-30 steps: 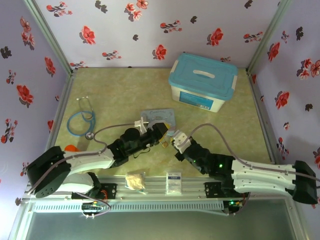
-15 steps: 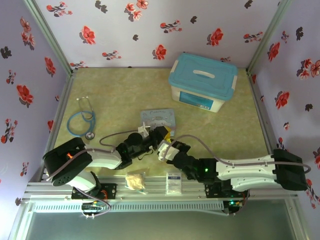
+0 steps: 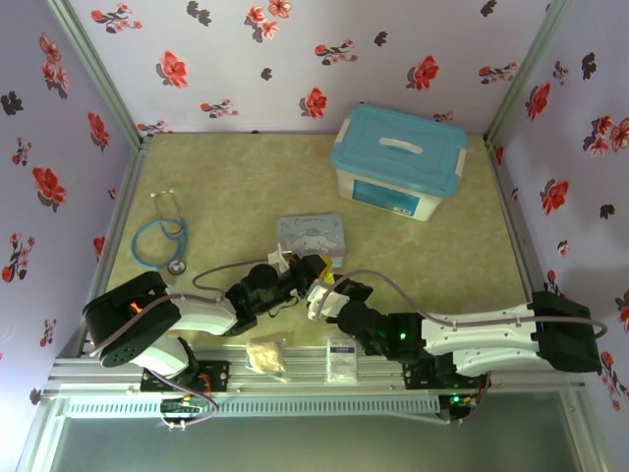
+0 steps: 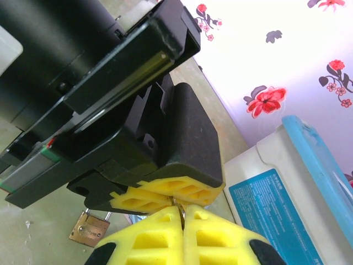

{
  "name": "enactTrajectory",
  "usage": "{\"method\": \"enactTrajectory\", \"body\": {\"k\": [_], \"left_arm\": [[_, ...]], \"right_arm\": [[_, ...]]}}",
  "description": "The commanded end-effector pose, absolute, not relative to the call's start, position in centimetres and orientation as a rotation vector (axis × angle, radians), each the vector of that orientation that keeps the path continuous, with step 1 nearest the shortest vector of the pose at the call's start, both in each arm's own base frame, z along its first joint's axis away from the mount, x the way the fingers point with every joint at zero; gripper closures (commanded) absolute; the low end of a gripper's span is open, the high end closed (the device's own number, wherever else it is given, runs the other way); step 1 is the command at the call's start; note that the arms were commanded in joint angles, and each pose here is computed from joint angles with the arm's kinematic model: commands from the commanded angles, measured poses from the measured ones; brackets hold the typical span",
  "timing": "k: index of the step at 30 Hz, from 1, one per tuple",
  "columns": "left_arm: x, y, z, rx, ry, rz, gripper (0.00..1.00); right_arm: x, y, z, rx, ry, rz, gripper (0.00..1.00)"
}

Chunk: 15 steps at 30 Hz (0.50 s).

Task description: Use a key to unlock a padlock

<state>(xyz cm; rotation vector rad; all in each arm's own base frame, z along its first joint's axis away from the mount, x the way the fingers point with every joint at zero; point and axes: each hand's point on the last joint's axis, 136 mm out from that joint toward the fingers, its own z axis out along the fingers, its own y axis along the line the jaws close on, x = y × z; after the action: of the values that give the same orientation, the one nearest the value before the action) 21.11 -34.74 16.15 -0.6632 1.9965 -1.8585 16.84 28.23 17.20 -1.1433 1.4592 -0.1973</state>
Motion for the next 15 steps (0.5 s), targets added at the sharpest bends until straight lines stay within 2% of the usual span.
{"method": "enactTrajectory", "body": {"k": [1,2,5,7,10,12,15], "left_arm": [[21.6,-34.4,16.6,-0.655,1.954,-1.853,0.96],[21.6,-34.4,16.6,-0.654,1.953,-1.854,1.0],[21.5,-34.5,16.6,-0.644,1.956,-1.855,1.0],[21.5,-34.5,16.8,-0.63,1.952,-1.853,1.0],[21.6,-34.3,16.9,-0.604,1.952,-1.828,1.0],[21.6,-34.1,17.2,-0.574,1.946,-1.807,1.0],[21.7,-33.8,17.9,-0.523,1.945,-1.767,1.0]], "right_arm": [[16.3,28.6,17.8,-1.142,1.439,-0.18,0.99],[16.4,28.5,17.8,-1.142,1.439,-0.18,0.98],[16.4,28.5,17.5,-1.141,1.451,-0.181,0.96],[16.8,28.1,18.0,-1.078,1.493,-0.167,0.89],[16.8,27.5,18.8,-0.995,1.545,-0.084,0.59],[16.4,27.0,19.8,-0.928,1.573,0.04,0.44],[15.9,26.3,21.2,-0.803,1.642,0.331,0.3]]}}
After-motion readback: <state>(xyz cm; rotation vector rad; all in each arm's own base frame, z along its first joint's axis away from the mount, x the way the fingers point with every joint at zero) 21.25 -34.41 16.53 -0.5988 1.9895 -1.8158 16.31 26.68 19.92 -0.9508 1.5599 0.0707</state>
